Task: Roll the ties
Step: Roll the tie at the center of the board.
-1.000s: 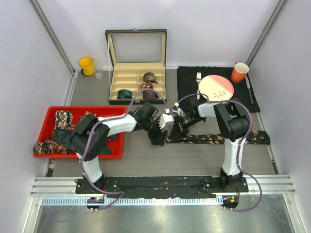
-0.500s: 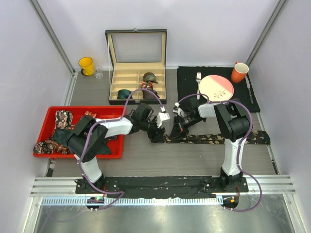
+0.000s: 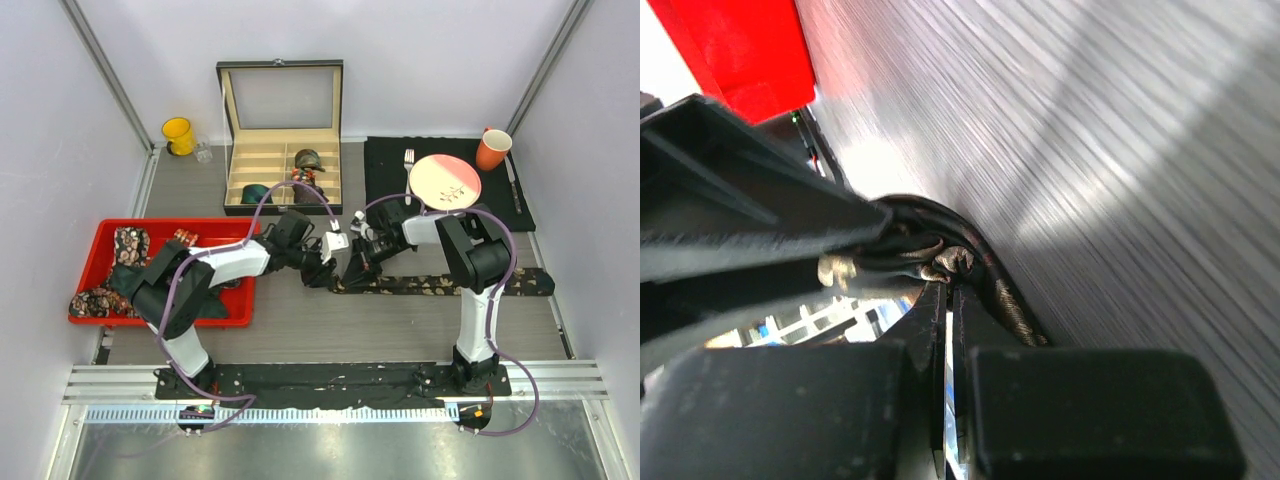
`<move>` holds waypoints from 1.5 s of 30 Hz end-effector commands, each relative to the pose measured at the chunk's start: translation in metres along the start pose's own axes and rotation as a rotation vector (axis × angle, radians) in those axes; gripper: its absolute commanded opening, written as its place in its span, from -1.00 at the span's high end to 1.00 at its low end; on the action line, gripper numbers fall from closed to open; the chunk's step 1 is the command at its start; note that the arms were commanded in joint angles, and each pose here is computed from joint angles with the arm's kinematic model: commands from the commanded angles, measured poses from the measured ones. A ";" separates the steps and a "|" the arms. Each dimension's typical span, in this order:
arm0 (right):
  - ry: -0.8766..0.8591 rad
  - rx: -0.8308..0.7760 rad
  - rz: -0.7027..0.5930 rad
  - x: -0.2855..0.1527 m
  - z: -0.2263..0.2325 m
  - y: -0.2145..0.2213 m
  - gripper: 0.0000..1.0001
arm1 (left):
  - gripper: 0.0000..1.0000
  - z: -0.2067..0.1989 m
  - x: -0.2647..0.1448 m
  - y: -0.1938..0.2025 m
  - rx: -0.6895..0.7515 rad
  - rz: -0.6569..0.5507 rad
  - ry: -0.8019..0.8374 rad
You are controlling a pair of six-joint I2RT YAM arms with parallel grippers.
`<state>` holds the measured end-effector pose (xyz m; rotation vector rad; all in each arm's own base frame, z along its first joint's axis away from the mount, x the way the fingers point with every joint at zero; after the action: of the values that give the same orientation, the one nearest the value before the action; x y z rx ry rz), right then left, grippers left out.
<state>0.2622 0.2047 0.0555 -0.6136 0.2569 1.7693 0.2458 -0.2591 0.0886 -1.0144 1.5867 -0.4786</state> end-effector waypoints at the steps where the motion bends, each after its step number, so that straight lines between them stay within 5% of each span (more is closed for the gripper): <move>1: 0.263 -0.061 -0.086 0.013 -0.033 -0.012 0.99 | 0.28 -0.009 -0.005 -0.046 0.047 -0.072 0.025; 10: 0.293 -0.056 -0.099 0.011 -0.037 -0.009 0.99 | 0.21 -0.002 0.033 -0.016 0.049 0.092 0.029; 19: 0.272 -0.086 -0.116 0.007 -0.028 -0.008 0.99 | 0.24 -0.002 0.028 0.026 0.096 0.332 -0.034; 33: 0.182 -0.078 -0.086 -0.002 -0.014 -0.011 0.97 | 0.35 -0.007 0.032 0.012 0.155 0.481 -0.027; 45: 0.072 -0.040 -0.066 -0.039 -0.003 -0.003 0.47 | 0.38 -0.008 0.047 0.024 0.173 0.569 -0.052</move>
<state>0.2716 0.1814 0.0618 -0.6729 0.2745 1.6902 0.2505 -0.3078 0.0873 -0.5522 1.5650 -0.3654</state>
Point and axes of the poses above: each gripper's point midway between its finger pads, its own x axis out along the fingers, its own z axis along the line the jaws close on, y = z × x, the point moved 7 cm from there along -x, back along the fingers, and after that the axes turned 8 degrees about -x, right-handed, at the moved point
